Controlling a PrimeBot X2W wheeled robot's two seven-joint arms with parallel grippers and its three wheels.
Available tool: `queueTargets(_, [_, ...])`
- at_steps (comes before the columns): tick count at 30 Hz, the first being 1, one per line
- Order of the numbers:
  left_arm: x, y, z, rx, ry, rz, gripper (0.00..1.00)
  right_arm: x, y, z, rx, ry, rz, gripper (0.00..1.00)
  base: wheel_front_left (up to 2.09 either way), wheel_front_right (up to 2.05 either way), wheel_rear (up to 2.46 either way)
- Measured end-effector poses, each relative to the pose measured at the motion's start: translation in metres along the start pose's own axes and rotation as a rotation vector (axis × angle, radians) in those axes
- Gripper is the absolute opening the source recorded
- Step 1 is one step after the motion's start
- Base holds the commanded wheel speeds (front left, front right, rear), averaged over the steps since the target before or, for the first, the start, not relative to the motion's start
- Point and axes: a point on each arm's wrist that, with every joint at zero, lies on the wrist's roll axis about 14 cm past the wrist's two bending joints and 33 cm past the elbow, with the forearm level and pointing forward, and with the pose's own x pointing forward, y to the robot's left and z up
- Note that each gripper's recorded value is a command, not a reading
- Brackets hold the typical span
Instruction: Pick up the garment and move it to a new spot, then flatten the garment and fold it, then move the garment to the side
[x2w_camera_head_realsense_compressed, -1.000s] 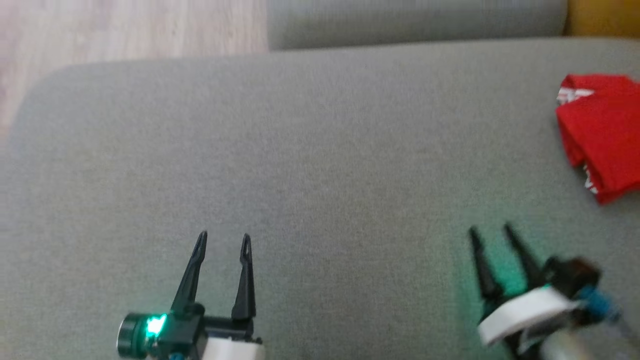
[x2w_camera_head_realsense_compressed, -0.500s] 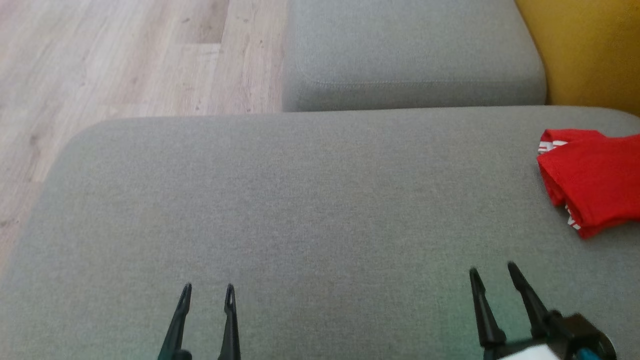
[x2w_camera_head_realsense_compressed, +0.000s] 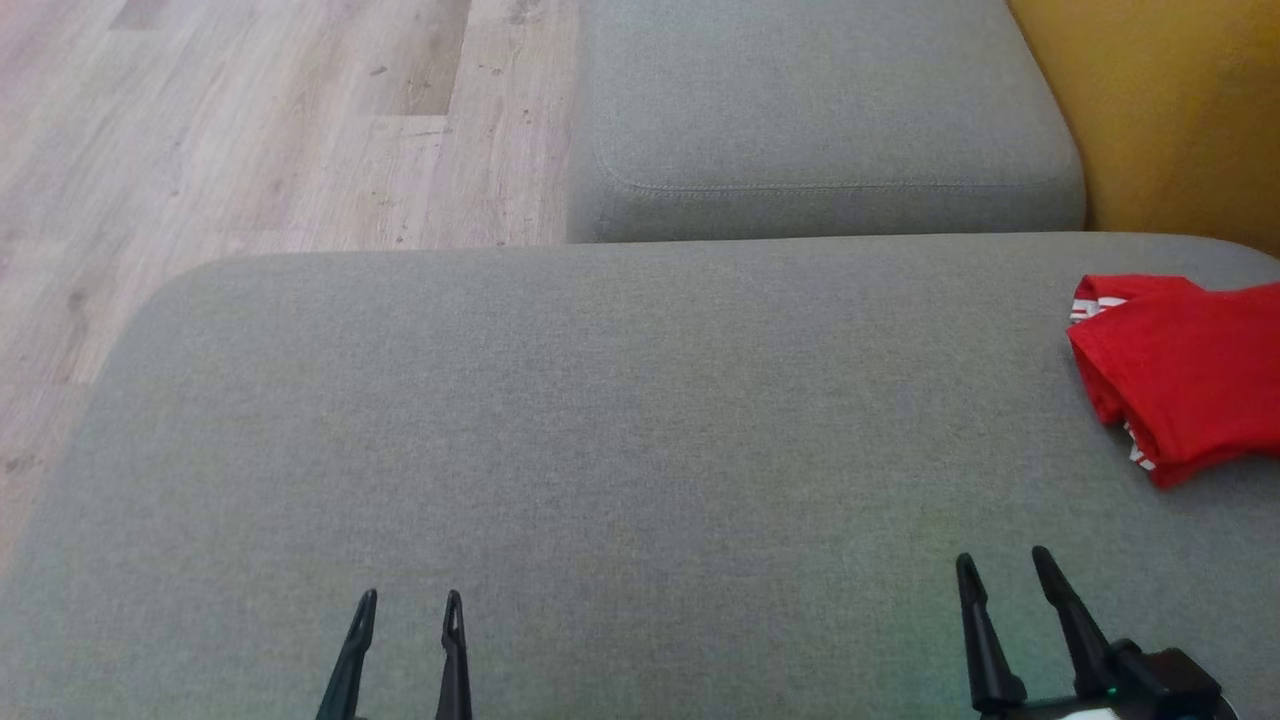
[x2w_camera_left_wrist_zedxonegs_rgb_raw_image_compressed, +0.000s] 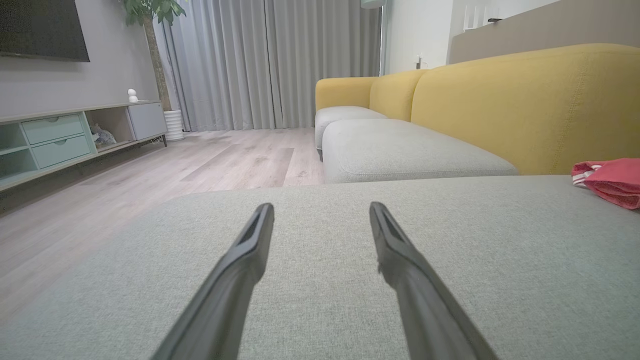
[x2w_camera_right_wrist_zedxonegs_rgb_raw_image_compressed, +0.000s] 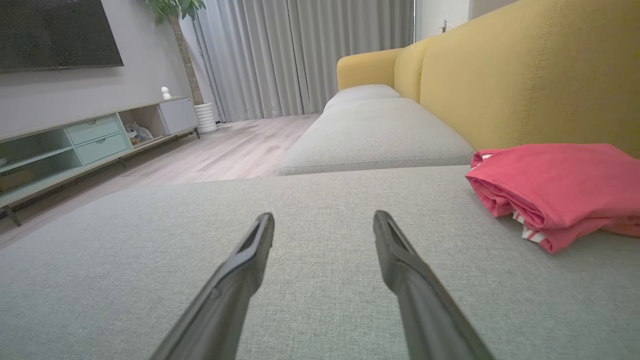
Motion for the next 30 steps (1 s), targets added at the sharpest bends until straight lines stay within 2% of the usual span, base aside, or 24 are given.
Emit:
queueTargets(2, [0.000,-0.001,0.000,0.001,0.001,-0.003,1.00,-0.001,-0.001,-0.001,0.002,0.001,-0.004,1.00,0.00,0.00,0.00])
queueTargets(3, [0.000,-0.001,0.000,0.001,0.001,-0.003,0.00,-0.001,-0.001,-0.001,0.002,0.001,-0.004,0.00,0.00,0.00,0.00])
queueTargets(10, [-0.009,0.000,-0.026,-0.027,0.093,0.006,0.00,-0.013,-0.006,-0.028,0.043,0.091,-0.030,0.00,0.00,0.00,0.00])
queueTargets(30, [0.003,0.008,-0.037,-0.273,0.164,0.044,0.00,-0.004,-0.019,-0.025,0.278,0.082,-0.106,0.00,0.00,0.00,0.00])
